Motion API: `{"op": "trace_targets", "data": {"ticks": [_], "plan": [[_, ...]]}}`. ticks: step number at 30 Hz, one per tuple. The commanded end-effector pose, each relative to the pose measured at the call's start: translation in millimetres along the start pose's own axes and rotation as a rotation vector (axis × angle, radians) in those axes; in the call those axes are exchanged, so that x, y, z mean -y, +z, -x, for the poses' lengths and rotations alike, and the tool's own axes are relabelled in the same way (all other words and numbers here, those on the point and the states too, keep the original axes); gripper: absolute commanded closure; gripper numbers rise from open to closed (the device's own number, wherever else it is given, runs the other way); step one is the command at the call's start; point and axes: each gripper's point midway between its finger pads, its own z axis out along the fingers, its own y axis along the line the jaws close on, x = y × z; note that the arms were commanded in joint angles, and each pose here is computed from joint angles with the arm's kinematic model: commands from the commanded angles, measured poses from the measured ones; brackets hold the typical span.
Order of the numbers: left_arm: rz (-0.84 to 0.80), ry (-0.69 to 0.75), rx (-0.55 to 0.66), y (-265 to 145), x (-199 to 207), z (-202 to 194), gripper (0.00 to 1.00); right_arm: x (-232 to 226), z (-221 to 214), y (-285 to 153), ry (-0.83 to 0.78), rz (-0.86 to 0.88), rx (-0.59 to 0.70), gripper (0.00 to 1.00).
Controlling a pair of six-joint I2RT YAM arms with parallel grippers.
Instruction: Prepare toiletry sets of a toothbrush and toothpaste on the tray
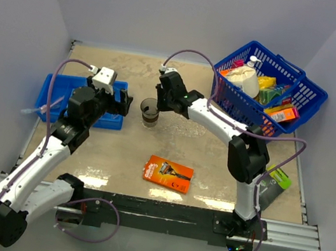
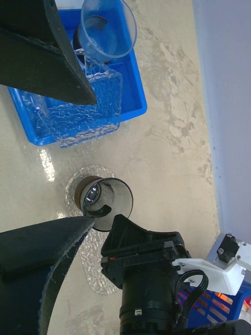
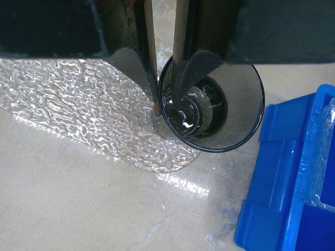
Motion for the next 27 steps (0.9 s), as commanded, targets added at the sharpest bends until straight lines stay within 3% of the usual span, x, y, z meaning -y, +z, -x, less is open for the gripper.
{"op": "trace_targets", "data": {"ticks": [1,27], "plan": [[-0.013,-0.004,0.032,1,2,11,0.09,-4,15,0,-0.013,-0.009,0.035,0.82],[-0.016,-0.005,0.010,4,3,6,0.09,-5,14,11,-0.069,-0.012,0.014,0.87]]}}
